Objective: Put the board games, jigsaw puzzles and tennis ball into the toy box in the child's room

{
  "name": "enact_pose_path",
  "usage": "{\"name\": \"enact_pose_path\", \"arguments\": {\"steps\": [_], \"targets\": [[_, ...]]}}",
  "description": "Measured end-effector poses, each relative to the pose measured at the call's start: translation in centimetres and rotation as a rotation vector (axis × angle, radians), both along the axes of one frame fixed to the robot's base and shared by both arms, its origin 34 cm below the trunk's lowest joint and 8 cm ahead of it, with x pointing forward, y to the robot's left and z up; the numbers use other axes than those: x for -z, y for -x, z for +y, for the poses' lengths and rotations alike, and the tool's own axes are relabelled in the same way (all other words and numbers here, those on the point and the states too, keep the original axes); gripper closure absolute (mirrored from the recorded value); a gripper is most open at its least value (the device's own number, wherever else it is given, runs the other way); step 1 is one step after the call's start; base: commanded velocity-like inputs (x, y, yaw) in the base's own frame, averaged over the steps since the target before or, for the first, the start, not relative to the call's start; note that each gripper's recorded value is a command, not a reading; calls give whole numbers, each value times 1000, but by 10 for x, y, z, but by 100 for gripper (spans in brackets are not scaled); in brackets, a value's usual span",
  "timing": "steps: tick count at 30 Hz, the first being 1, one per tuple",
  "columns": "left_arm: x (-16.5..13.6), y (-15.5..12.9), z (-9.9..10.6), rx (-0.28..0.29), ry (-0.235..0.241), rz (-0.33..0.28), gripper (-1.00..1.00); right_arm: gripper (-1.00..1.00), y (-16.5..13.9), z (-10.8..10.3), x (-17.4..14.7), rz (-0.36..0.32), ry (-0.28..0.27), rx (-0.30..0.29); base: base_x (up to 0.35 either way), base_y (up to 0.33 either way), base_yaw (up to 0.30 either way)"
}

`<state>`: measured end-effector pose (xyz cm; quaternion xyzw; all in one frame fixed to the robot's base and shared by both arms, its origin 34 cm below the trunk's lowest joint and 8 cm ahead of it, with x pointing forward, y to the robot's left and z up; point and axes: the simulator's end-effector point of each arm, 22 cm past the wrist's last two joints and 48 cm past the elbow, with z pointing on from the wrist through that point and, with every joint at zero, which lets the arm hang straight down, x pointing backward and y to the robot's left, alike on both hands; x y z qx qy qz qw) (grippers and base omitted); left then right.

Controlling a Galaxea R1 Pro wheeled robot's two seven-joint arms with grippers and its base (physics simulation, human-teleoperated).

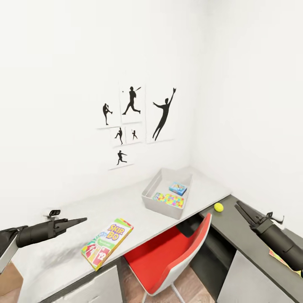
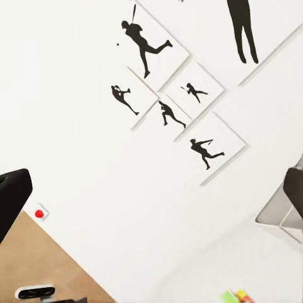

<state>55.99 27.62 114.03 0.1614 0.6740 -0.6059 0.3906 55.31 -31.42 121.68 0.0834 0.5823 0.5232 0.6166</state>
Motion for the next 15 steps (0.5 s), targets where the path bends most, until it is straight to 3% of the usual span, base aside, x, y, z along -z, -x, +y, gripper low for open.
{"name": "enact_pose_path", "arguments": {"steps": [15], "targets": [[0, 0, 0, -1, -1, -2, -100, -100, -4, 0, 5, 27, 7, 12, -46, 10, 285]]}}
